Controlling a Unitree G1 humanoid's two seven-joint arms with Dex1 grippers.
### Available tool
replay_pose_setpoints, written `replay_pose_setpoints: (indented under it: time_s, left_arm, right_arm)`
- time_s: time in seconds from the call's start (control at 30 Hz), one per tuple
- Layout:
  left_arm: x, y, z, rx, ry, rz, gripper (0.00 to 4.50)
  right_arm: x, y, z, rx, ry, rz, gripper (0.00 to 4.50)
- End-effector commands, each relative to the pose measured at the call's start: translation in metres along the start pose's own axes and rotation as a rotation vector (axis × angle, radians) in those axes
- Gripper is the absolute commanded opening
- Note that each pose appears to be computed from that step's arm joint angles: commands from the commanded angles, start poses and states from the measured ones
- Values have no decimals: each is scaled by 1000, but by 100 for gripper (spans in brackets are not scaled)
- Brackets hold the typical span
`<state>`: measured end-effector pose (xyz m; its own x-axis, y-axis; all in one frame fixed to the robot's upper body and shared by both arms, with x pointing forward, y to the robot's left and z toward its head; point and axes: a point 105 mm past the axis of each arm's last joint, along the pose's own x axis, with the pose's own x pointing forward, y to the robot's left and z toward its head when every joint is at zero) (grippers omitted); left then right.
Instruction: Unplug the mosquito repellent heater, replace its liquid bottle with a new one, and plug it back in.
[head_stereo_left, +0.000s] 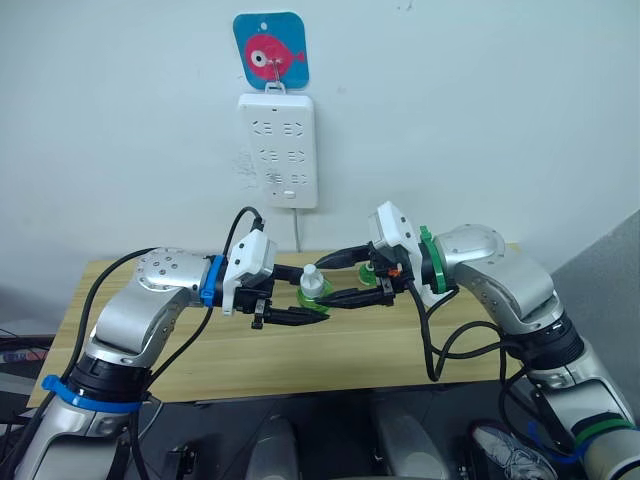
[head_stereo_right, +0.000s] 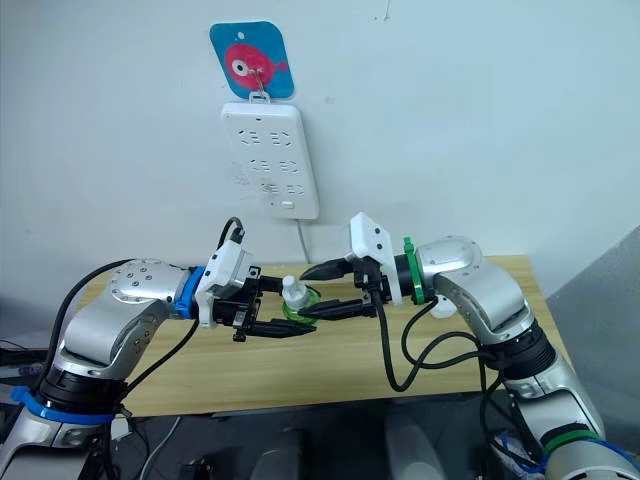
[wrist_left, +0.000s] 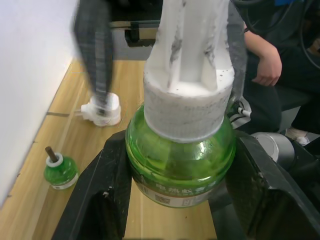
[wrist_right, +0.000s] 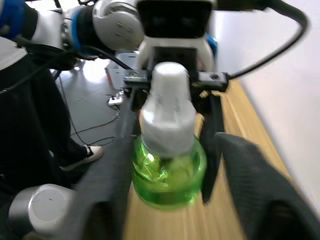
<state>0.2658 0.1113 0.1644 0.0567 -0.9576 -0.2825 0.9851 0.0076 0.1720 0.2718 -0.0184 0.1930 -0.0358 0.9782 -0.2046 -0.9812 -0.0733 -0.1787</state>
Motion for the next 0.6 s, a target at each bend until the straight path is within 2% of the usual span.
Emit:
replay_pose_setpoints:
  time_s: [0.03,0.07,0.13,0.3,0.43,0.6]
  left_arm:
    - [-3,2,9,52,-11,23,226]
    - [-4,5,7,51,-10,38,226]
    - [-5,10,6,56,-13,69,226]
    - [-2,16,8,59,-32,99,226]
    - [2,15,8,65,-36,91,226]
    - [7,14,9,74,-44,80,226]
  right_arm:
    - [-28,-5,9,-46,8,-74,426]
    - [-36,-1,10,-43,23,-78,450]
    - [-42,8,12,-39,43,-69,450]
    - [-24,19,16,-94,26,-143,450]
    - [5,7,22,-124,-60,-314,450]
    - [16,-10,27,-138,-87,-426,450]
